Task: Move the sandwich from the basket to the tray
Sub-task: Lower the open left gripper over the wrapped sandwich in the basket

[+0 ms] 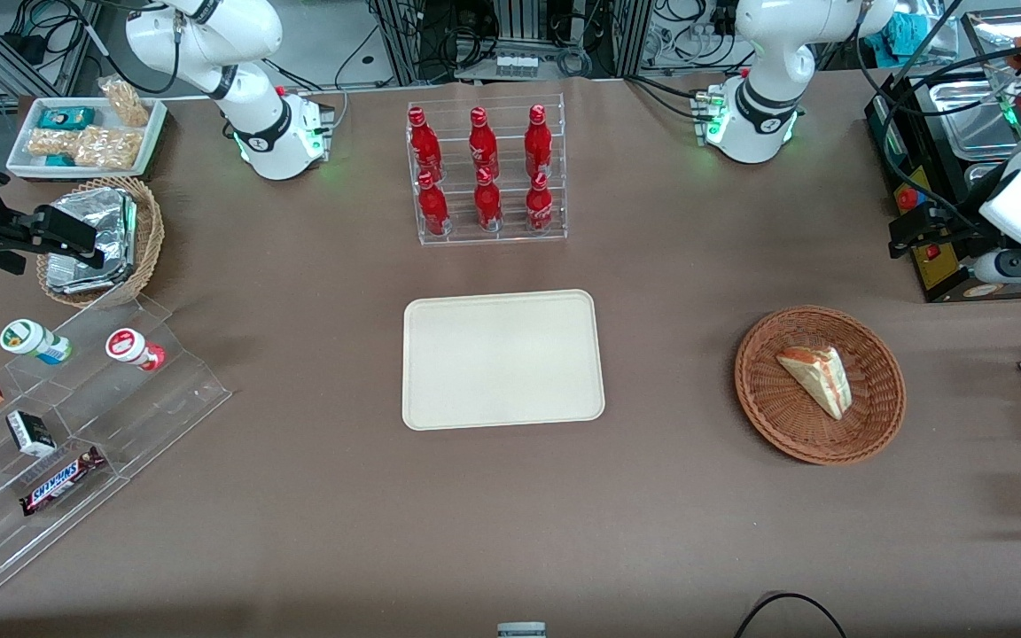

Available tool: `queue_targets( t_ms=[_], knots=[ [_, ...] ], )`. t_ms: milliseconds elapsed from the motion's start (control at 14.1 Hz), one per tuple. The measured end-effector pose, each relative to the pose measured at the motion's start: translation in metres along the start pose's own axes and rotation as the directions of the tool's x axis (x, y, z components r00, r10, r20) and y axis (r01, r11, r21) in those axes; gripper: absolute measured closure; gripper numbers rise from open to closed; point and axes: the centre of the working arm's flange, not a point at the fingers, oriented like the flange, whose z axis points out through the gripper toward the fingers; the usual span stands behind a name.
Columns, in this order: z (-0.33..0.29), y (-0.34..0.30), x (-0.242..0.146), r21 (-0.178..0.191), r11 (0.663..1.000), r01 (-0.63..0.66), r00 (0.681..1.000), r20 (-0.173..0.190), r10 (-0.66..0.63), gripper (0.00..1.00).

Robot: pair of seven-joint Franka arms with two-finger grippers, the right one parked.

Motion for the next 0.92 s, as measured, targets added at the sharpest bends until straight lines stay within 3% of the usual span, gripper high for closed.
queue_targets(
  t_ms=[212, 424, 495, 707, 919],
  knots=[
    [0.009, 0.0, 0.001, 0.001, 1.0, -0.001, 1.0, 0.023, 0.001, 0.0],
    [0.054, 0.0, 0.01, 0.002, 1.0, -0.003, 0.995, 0.1, 0.003, 0.0],
    [0.08, 0.0, 0.018, 0.005, 1.0, -0.005, 0.994, 0.11, 0.004, 0.0],
    [0.171, -0.001, 0.034, 0.004, 1.0, -0.003, 0.999, 0.046, 0.003, 0.0],
    [0.232, -0.021, 0.026, -0.006, 0.993, 0.115, 0.993, -0.038, -0.115, 0.0]
  ],
)
